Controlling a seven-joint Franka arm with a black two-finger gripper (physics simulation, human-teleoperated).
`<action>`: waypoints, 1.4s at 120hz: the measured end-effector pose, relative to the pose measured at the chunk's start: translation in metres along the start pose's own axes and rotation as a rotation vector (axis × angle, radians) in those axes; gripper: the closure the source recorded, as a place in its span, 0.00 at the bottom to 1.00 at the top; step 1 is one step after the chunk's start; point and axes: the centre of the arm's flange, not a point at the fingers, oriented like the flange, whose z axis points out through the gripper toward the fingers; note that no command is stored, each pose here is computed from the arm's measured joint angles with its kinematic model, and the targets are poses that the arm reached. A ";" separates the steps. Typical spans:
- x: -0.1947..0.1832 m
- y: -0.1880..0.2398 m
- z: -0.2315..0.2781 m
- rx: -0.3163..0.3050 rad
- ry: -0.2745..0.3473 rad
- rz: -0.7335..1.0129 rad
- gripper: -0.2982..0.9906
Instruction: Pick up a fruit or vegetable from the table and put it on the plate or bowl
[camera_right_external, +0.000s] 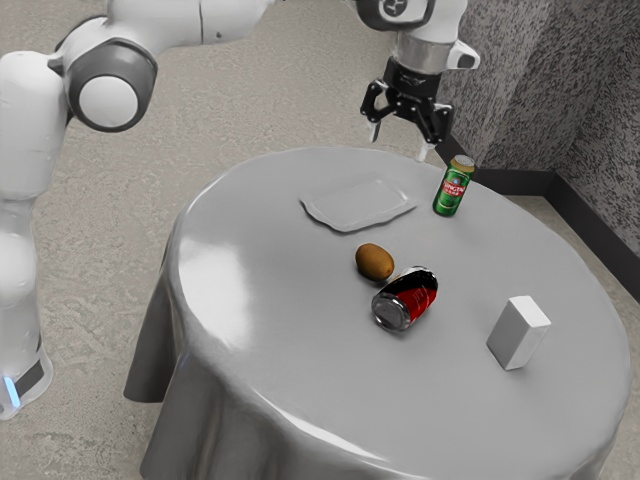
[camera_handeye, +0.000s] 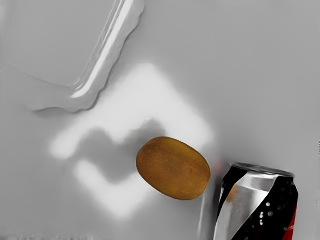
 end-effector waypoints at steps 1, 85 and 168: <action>0.000 0.000 0.000 -0.001 -0.001 -0.010 0.23; -0.021 -0.016 0.117 -0.028 -0.046 -0.632 0.23; -0.010 0.002 0.181 -0.028 -0.067 -0.868 0.23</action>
